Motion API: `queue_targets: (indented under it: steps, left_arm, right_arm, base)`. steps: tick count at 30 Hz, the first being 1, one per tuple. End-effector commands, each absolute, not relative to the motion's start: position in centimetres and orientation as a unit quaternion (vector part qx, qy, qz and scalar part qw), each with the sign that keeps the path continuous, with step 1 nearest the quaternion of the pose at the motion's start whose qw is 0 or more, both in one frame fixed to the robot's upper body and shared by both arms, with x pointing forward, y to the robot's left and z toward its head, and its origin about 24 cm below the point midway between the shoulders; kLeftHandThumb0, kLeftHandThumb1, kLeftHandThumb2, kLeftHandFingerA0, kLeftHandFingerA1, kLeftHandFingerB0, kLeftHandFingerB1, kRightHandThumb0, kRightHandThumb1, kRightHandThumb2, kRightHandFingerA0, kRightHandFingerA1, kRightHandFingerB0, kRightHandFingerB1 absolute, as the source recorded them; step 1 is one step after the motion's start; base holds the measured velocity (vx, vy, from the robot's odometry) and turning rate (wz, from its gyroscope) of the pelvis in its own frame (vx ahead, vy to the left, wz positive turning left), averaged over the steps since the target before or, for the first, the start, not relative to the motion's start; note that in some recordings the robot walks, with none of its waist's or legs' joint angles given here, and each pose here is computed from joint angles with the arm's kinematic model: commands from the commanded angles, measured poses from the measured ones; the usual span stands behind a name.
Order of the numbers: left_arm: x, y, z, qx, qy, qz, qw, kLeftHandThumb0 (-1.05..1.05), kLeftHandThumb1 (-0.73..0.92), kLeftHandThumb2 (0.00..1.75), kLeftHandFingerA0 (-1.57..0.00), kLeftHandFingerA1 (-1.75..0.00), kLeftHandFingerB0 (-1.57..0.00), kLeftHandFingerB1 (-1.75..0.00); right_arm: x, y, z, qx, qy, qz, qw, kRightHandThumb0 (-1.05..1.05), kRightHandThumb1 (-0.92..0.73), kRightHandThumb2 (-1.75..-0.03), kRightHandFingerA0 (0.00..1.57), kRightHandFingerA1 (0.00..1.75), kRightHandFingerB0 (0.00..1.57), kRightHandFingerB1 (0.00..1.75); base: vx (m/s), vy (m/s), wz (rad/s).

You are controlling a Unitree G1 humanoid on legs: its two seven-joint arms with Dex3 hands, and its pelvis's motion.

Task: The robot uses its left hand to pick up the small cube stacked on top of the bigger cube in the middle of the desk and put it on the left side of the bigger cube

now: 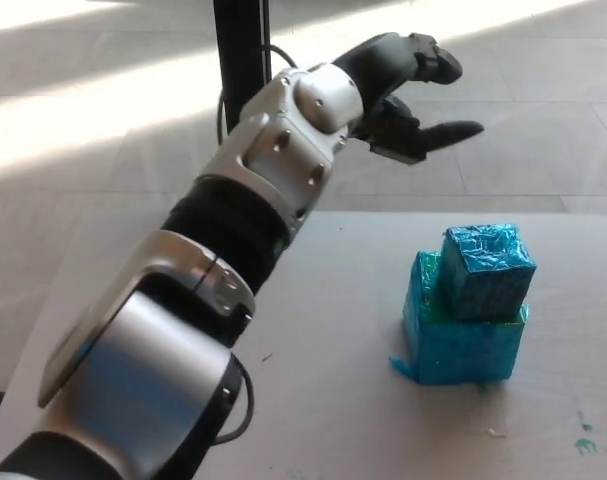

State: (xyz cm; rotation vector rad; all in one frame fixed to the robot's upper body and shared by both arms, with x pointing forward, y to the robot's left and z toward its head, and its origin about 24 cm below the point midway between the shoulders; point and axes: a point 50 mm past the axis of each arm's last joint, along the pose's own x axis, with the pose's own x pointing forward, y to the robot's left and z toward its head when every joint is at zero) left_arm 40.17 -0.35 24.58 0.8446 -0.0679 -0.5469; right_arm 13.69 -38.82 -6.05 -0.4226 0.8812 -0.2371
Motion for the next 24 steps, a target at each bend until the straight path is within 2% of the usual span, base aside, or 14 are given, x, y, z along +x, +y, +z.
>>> queue_targets:
  steps: [1, 2, 3, 4, 5, 7, 8, 9, 10, 11, 19, 24]
  left_arm:
    - [39.6, -2.1, 25.0, 0.438, -0.047, -0.259, 0.859, -0.41, 0.28, 0.96, -0.04, -0.53, 0.0, -0.49]
    - [39.5, -2.4, 24.8, 0.444, -0.045, -0.267, 0.854, -0.93, 0.58, 1.0, -0.06, -0.48, -0.08, -0.3]
    - [39.5, -2.3, 24.6, 0.446, -0.038, -0.267, 0.854, -1.02, 0.63, 1.06, 0.0, -0.3, -0.07, -0.16]
    - [39.4, -2.7, 24.1, 0.452, -0.025, -0.273, 0.849, -1.01, 0.62, 1.05, -0.03, -0.17, -0.14, -0.05]
    - [39.2, -3.0, 23.3, 0.46, -0.014, -0.279, 0.843, -1.02, 0.59, 1.06, 0.0, -0.14, -0.06, 0.0]
    - [39.2, -3.1, 22.9, 0.462, -0.009, -0.283, 0.841, -1.02, 0.59, 1.06, 0.0, -0.14, -0.06, 0.0]
    - [39.0, -3.3, 22.0, 0.465, 0.003, -0.301, 0.833, -1.05, 0.73, 0.67, 0.0, 0.0, 0.0, -0.14]
    - [38.8, -3.5, 21.0, 0.446, 0.022, -0.317, 0.836, -1.05, 0.66, 0.65, 0.0, 0.0, 0.0, -0.01]
    - [38.8, -3.4, 21.0, 0.446, 0.022, -0.317, 0.837, -1.05, 0.66, 0.65, 0.0, 0.0, 0.0, -0.01]
    - [38.7, -3.5, 20.7, 0.45, 0.023, -0.318, 0.834, -1.05, 0.69, 0.63, 0.0, 0.0, 0.0, -0.03]
    - [38.1, -4.5, 19.4, 0.475, 0.04, -0.338, 0.812, -1.05, 0.7, 0.66, 0.0, 0.0, 0.0, 0.0]
    - [37.3, -5.3, 17.9, 0.447, 0.06, -0.361, 0.816, -1.05, 0.68, 0.65, 0.0, -0.01, 0.0, 0.0]
  right_arm:
    - [13.5, -39.7, -5.5, -0.218, 0.425, -0.12, 0.87, -0.51, -0.54, -0.91, 0.51, 0.64, 0.4, 0.53]
    - [13.5, -39.6, -5.5, -0.215, 0.422, -0.119, 0.873, -0.51, -0.54, -0.91, 0.51, 0.64, 0.4, 0.54]
    - [13.6, -39.5, -5.5, -0.216, 0.424, -0.116, 0.872, -0.51, -0.55, -0.91, 0.5, 0.63, 0.39, 0.53]
    - [13.6, -39.5, -5.6, -0.216, 0.426, -0.115, 0.871, -0.51, -0.55, -0.91, 0.51, 0.64, 0.39, 0.53]
    - [13.6, -39.5, -5.6, -0.211, 0.427, -0.118, 0.872, -0.51, -0.54, -0.91, 0.49, 0.64, 0.39, 0.53]
    - [13.5, -39.6, -5.6, -0.208, 0.427, -0.119, 0.872, -0.51, -0.54, -0.91, 0.49, 0.64, 0.39, 0.53]
    - [13.5, -39.7, -5.5, -0.212, 0.423, -0.117, 0.873, -0.47, -0.69, -0.61, 0.54, 0.54, 0.45, 0.38]
    - [13.5, -39.6, -5.5, -0.209, 0.42, -0.121, 0.875, -0.52, -0.54, -0.9, 0.5, 0.64, 0.39, 0.53]
    - [13.6, -39.6, -5.5, -0.21, 0.419, -0.121, 0.875, -0.52, -0.54, -0.9, 0.5, 0.64, 0.39, 0.53]
    - [13.6, -39.6, -5.5, -0.21, 0.421, -0.114, 0.875, -0.49, -0.69, -0.6, 0.53, 0.56, 0.45, 0.37]
    - [13.9, -39.6, -5.2, -0.197, 0.406, -0.114, 0.885, -0.5, -0.68, -0.6, 0.52, 0.55, 0.45, 0.38]
    - [14.1, -39.7, -5.1, -0.194, 0.402, -0.113, 0.888, -0.46, -0.7, -0.61, 0.51, 0.53, 0.44, 0.38]
  base:
    - [0.0, 0.0, 0.0]
    - [0.0, 0.0, 0.0]
    - [0.0, 0.0, 0.0]
    - [0.0, 0.0, 0.0]
    - [0.0, 0.0, 0.0]
    - [0.0, 0.0, 0.0]
    - [0.0, 0.0, 0.0]
    - [0.0, 0.0, 0.0]
    - [0.0, 0.0, 0.0]
    - [0.0, 0.0, 0.0]
    - [0.0, 0.0, 0.0]
    - [0.0, 0.0, 0.0]
